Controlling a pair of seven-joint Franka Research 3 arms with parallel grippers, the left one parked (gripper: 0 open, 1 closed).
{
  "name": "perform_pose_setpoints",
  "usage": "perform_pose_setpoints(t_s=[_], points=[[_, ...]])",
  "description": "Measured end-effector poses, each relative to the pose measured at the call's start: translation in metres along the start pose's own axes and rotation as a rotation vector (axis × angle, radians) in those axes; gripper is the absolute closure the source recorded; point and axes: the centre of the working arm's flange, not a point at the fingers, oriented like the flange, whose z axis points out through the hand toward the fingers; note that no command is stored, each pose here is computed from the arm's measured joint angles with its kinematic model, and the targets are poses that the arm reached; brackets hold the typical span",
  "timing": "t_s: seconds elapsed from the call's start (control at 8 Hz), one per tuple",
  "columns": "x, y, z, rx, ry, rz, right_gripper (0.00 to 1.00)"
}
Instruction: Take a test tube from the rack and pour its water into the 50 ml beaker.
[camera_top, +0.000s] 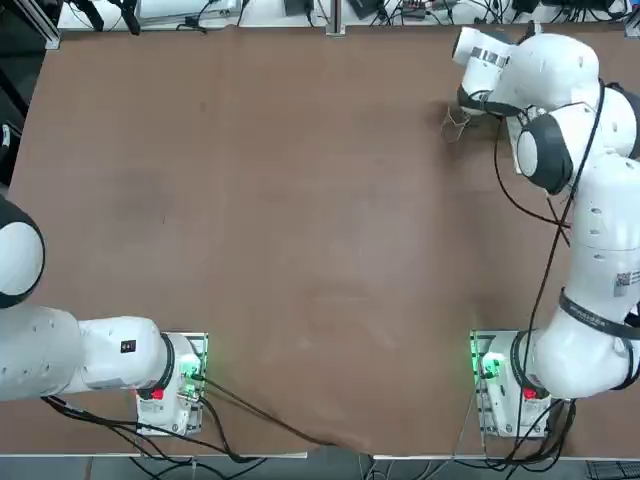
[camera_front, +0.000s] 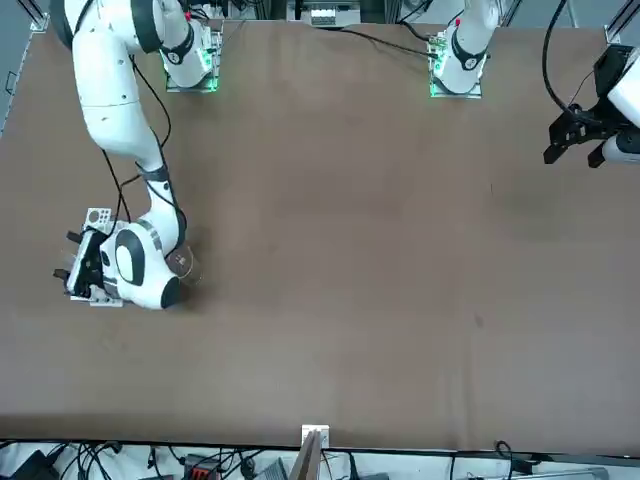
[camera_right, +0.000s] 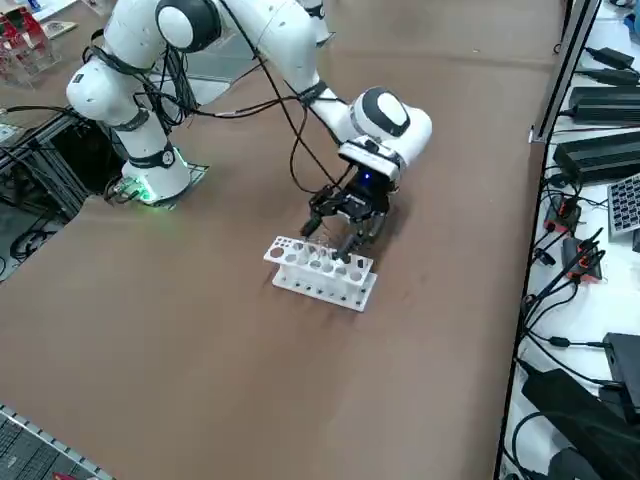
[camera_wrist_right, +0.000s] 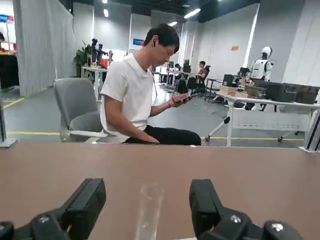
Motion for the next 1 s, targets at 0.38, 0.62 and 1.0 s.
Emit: perform_pose_setpoints(t_s=[0.38,0.62,1.0], points=[[0.086,0.010,-0.043,0.035,-0.152,-0.204,0.00],[0.144,0.027,-0.069,0.100,-0.269,-0.426,0.00],[0.215,0.062,-0.100,0.298,-0.496,-0.862,0.00]])
